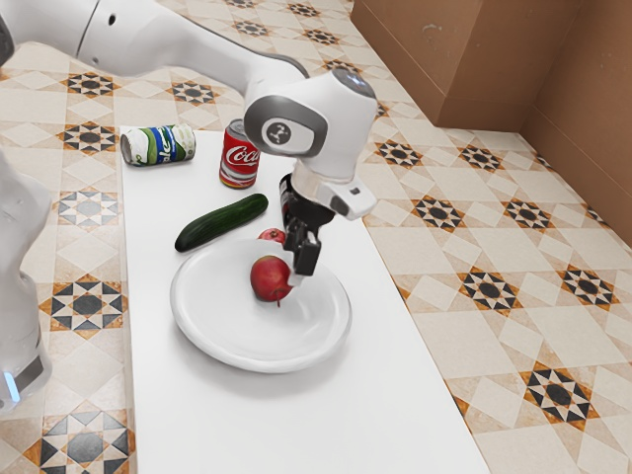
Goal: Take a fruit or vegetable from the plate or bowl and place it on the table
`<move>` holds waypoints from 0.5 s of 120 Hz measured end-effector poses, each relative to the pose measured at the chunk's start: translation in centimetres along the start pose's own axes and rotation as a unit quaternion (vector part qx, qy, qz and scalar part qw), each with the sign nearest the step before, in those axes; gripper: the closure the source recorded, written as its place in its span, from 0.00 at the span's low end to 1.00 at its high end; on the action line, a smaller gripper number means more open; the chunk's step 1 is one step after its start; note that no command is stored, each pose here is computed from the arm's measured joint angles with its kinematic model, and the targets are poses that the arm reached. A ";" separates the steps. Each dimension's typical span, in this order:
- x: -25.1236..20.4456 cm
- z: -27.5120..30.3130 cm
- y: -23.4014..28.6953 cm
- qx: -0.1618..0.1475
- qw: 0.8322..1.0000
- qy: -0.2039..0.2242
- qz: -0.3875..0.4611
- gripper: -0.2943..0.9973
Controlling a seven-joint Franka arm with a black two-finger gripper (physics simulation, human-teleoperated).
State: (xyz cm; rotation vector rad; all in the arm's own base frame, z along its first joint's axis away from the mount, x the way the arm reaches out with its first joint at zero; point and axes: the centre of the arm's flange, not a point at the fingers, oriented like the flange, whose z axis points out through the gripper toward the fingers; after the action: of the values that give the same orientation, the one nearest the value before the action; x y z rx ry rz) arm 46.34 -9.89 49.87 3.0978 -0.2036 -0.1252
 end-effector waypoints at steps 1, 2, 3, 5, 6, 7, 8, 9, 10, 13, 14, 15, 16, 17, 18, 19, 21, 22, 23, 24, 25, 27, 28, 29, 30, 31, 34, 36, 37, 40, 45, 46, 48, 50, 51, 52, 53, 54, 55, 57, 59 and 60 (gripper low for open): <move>0.0 0.0 0.0 0.000 1.000 0.000 -0.002 0.23; 0.0 0.0 0.0 0.000 1.000 -0.001 -0.004 0.23; 0.0 0.0 0.0 0.000 1.000 -0.001 -0.006 0.23; -0.1 0.0 0.0 0.000 1.000 -0.002 -0.009 0.23; -0.1 0.0 0.0 0.000 1.000 -0.003 -0.011 0.23; -0.1 0.0 0.0 0.000 1.000 -0.003 -0.013 0.23; -0.1 0.0 0.0 0.000 1.000 -0.004 -0.015 0.23; -0.2 0.0 0.0 0.000 1.000 -0.005 -0.016 0.23; -0.2 0.0 0.0 0.000 1.000 -0.005 -0.018 0.23; -0.3 0.0 0.0 0.000 1.000 -0.007 -0.023 0.23; -0.4 0.0 -0.1 -0.001 1.000 -0.007 -0.024 0.23; -0.5 0.0 -0.1 -0.001 1.000 -0.007 -0.026 0.23; -0.6 -0.1 -0.1 -0.001 1.000 -0.008 -0.028 0.23; -0.7 -0.1 -0.1 -0.001 1.000 -0.008 -0.029 0.23; -0.8 0.0 -0.1 -0.001 0.999 -0.009 -0.031 0.23; -0.9 0.0 -0.2 -0.001 0.999 -0.009 -0.032 0.23; -1.0 0.0 -0.2 -0.001 0.999 -0.011 -0.036 0.23; -1.0 0.0 -0.2 -0.002 0.999 -0.011 -0.037 0.23; -1.1 0.0 -0.2 -0.002 0.999 -0.012 -0.039 0.23; -1.1 0.0 -0.3 -0.002 0.999 -0.012 -0.040 0.23; -1.2 0.0 -0.3 -0.002 0.999 -0.012 -0.042 0.23; -1.3 0.0 -0.3 -0.002 0.999 -0.013 -0.045 0.23; -1.3 0.0 -0.3 -0.002 0.999 -0.013 -0.046 0.23; -1.3 0.0 -0.3 -0.002 0.999 -0.014 -0.047 0.23; -1.4 0.0 -0.3 -0.002 0.999 -0.014 -0.049 0.23; -1.4 0.0 -0.3 -0.002 0.999 -0.014 -0.050 0.23; -1.6 0.1 -0.4 -0.002 0.998 -0.015 -0.054 0.23; -1.6 0.1 -0.4 -0.002 0.998 -0.016 -0.056 0.23; -1.7 0.1 -0.4 -0.002 0.998 -0.016 -0.057 0.23; -1.7 0.1 -0.4 -0.002 0.998 -0.017 -0.062 0.23; -1.9 0.2 -0.5 -0.003 0.997 -0.018 -0.069 0.23; -1.9 0.2 -0.5 -0.003 0.997 -0.019 -0.070 0.23; -1.9 0.2 -0.5 -0.003 0.997 -0.019 -0.073 0.23; -2.0 0.3 -0.5 -0.003 0.997 -0.020 -0.075 0.23; -2.0 0.3 -0.5 -0.003 0.997 -0.020 -0.077 0.23; -2.0 0.3 -0.5 -0.004 0.997 -0.020 -0.078 0.23; -2.0 0.3 -0.5 -0.004 0.997 -0.020 -0.080 0.23; -2.0 0.3 -0.5 -0.005 0.997 -0.021 -0.081 0.23; -2.0 0.3 -0.5 -0.005 0.996 -0.021 -0.082 0.23; -2.0 0.3 -0.5 -0.006 0.996 -0.021 -0.085 0.23; -2.0 0.3 -0.4 -0.007 0.996 -0.022 -0.087 0.23; -2.0 0.3 -0.4 -0.008 0.996 -0.022 -0.089 0.23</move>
State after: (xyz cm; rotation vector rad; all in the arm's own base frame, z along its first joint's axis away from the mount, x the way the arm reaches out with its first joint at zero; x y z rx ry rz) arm 44.37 -9.19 49.70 3.0942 0.0720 -0.1985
